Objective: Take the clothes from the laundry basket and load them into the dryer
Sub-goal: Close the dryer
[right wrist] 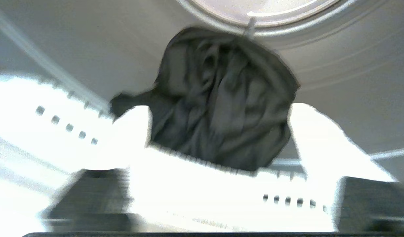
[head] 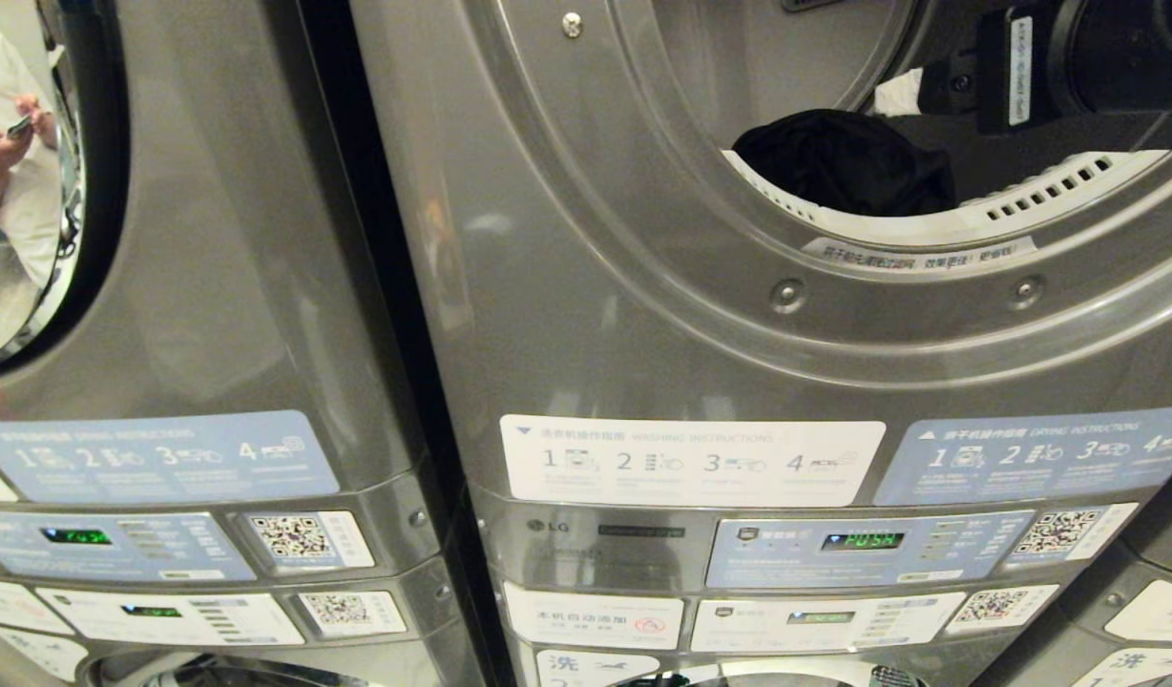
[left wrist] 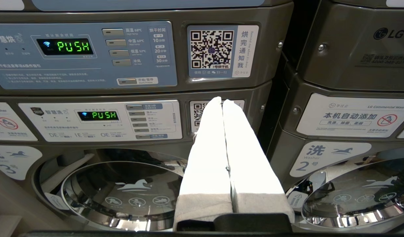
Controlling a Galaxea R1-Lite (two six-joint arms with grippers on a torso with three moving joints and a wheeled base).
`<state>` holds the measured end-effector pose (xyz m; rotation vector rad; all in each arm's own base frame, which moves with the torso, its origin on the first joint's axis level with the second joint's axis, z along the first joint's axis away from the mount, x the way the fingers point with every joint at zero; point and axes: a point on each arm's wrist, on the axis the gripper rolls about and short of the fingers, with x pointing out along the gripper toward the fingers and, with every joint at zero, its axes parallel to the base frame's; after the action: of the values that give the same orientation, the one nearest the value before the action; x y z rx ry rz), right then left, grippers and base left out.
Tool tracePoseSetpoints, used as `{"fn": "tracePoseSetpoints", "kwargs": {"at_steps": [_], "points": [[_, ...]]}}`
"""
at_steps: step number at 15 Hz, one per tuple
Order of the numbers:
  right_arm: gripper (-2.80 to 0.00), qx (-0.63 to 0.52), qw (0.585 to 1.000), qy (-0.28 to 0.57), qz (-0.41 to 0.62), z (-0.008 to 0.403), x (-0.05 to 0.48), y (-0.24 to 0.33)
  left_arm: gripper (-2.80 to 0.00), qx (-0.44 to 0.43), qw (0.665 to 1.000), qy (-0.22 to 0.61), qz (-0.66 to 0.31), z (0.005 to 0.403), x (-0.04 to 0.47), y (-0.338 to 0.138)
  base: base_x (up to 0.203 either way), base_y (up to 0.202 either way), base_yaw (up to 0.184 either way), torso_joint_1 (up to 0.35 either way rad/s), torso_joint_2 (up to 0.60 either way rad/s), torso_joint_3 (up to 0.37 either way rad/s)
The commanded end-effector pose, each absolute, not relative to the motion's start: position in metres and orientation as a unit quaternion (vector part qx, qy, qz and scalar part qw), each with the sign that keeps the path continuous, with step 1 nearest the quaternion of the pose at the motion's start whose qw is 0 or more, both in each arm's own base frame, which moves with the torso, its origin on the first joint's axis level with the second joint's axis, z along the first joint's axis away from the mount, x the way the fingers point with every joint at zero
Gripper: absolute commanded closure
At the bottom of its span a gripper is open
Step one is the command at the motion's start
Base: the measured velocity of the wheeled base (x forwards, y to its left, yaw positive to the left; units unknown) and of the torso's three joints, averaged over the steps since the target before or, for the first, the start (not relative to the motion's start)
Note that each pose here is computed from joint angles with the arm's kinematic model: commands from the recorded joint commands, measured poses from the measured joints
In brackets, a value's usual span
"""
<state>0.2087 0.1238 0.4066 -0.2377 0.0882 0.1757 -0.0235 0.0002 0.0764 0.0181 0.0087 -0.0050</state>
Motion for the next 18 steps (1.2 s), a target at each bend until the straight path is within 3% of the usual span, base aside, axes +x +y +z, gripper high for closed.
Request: {"fn": "tracePoseSetpoints", "kwargs": {"at_steps": [1,10,13,18], "points": [[0.00,-0.119,0.987,0.041,0.100,0.405,0.177,0.110,0.00,0.009,1.000,0.005,-0.002,0.076,-0.024,0.000,0.000,0.000,0.000,0.000,0.00,0.000],[0.00,-0.051,0.986,0.130,0.088,0.335,0.130,0.039,0.00,0.009,1.000,0.005,-0.002,0.076,-0.024,0.000,0.000,0.000,0.000,0.000,0.00,0.000],[0.00,-0.043,0.979,0.180,0.091,0.284,0.106,0.014,0.00,0.009,1.000,0.004,-0.002,0.076,-0.024,0.000,0.000,0.000,0.000,0.000,0.00,0.000],[0.00,-0.095,0.975,0.177,0.093,0.174,0.035,0.003,0.00,0.009,1.000,0.004,-0.002,0.076,-0.024,0.000,0.000,0.000,0.000,0.000,0.00,0.000]]}}
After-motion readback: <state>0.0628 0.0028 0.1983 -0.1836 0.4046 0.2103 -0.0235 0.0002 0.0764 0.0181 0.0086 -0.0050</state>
